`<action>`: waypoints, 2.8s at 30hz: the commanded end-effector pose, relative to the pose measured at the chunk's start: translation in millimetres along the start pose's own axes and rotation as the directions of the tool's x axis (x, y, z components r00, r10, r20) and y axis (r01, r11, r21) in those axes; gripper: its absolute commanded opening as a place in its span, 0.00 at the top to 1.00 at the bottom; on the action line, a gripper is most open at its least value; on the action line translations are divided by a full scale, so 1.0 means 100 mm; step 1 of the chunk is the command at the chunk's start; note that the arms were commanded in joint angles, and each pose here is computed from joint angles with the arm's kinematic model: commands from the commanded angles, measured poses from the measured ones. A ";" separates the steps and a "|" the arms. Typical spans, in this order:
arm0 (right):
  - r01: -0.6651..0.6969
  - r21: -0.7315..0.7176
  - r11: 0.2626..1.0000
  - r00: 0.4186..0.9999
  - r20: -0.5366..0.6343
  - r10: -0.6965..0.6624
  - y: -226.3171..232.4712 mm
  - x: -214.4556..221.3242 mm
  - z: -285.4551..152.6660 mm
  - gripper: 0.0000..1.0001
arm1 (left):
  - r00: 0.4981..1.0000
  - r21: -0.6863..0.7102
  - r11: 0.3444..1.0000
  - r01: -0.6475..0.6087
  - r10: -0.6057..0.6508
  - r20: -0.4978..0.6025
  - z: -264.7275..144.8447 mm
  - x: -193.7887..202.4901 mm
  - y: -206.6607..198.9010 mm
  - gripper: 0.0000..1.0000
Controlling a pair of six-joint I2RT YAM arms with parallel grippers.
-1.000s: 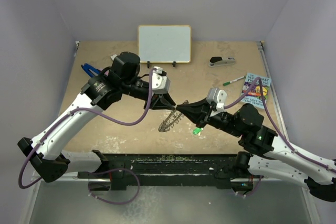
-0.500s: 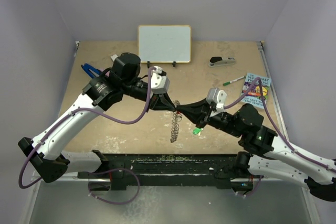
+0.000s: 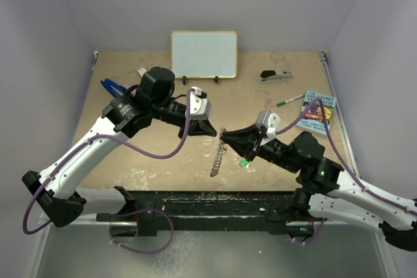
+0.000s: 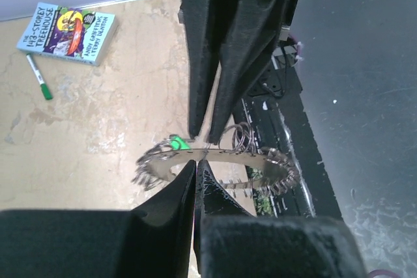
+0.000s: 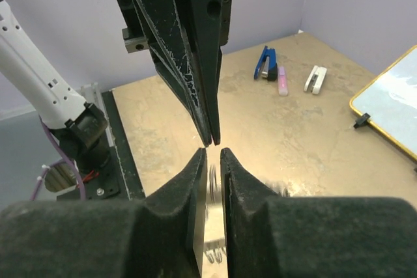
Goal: Put the keys on the keyring
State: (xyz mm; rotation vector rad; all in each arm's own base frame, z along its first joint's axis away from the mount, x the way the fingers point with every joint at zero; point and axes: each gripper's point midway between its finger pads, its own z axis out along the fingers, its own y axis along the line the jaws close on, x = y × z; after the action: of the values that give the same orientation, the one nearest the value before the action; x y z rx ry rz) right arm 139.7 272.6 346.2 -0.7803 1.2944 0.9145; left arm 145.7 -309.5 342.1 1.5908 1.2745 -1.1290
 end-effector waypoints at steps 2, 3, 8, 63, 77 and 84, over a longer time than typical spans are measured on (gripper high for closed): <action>-0.057 0.063 0.996 0.997 0.058 0.053 -0.09 -0.17 -0.06 0.71 | 0.993 -0.058 0.992 -0.115 0.115 -0.009 -0.11 -0.06 0.05 0.97; -0.062 0.075 0.995 0.996 0.061 0.057 -0.11 -0.18 -0.08 0.69 | 0.993 -0.063 0.991 -0.116 0.115 -0.009 -0.11 -0.04 0.06 0.97; -0.086 0.161 0.983 0.996 0.039 0.081 -0.25 -0.09 -0.12 0.97 | 0.996 -0.093 0.992 -0.086 0.084 -0.025 -0.08 0.13 0.12 0.97; -0.162 0.858 0.488 0.534 -0.340 0.774 -2.13 2.66 -0.11 0.64 | 0.931 -0.651 0.751 -0.108 -0.153 -0.331 -0.69 1.03 1.10 0.02; -0.087 0.709 0.700 0.545 -0.554 0.629 -1.63 2.62 0.28 0.62 | 0.933 -0.644 0.760 -0.088 -0.164 -0.321 -0.65 1.08 1.07 0.02; -0.047 0.673 0.738 0.530 -0.609 0.590 -1.57 2.66 0.22 0.63 | 0.936 -0.641 0.762 -0.088 -0.156 -0.314 -0.63 1.08 1.08 0.02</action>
State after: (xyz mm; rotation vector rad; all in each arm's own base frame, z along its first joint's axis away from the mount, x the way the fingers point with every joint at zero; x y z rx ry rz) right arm 297.4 255.2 72.2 -0.3476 2.5239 0.3671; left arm 272.2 -236.5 247.6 1.2935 1.7467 -0.2977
